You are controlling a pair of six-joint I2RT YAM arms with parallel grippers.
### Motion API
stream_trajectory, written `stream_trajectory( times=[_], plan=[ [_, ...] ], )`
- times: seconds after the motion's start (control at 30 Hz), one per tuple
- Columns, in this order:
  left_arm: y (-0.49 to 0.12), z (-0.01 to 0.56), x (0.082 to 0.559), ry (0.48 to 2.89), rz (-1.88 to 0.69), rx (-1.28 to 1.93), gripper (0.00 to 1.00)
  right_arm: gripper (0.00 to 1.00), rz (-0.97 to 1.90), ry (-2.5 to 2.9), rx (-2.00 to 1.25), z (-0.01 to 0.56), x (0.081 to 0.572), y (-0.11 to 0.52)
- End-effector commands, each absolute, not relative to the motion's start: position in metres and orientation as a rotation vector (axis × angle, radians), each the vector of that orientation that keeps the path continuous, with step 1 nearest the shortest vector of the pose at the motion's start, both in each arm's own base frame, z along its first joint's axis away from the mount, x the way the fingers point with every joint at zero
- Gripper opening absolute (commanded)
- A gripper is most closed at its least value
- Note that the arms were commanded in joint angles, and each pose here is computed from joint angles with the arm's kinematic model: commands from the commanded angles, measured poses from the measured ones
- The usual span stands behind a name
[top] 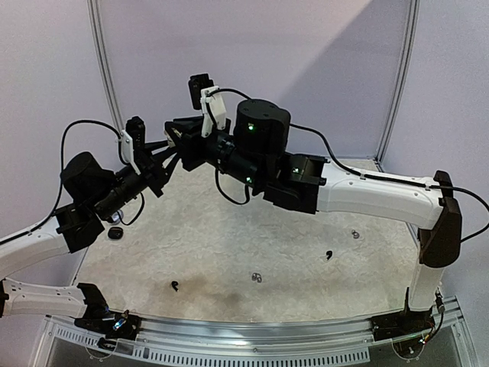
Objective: Insert the wireless bluetooth earbuds into the charging case
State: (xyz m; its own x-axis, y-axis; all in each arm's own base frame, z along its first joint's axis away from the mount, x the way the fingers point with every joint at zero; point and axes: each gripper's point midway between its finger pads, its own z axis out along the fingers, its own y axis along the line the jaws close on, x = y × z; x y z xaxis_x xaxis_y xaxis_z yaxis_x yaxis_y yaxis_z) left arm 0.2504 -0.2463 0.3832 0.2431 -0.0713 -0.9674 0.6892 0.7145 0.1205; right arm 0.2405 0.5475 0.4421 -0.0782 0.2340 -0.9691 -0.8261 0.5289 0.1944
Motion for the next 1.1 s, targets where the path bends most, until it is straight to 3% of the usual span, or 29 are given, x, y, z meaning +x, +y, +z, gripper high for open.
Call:
stream_trajectory(
  times=[0.0,0.27,0.7,1.07],
  plan=[
    [-0.244,0.385,0.251,1.211,-0.567,0.591,0.00,0.00,0.912,1.438,-0.579,0.411,0.246,0.557],
    [-0.239,0.387,0.253,1.207,-0.541,0.572,0.00,0.00,0.898,1.470,-0.538,0.402,0.250,0.550],
    [-0.239,0.386,0.252,1.203,-0.530,0.582,0.00,0.12,0.842,1.504,-0.503,0.395,0.257,0.543],
    [-0.239,0.385,0.253,1.207,-0.524,0.586,0.00,0.17,0.831,1.504,-0.503,0.396,0.258,0.541]
  ],
)
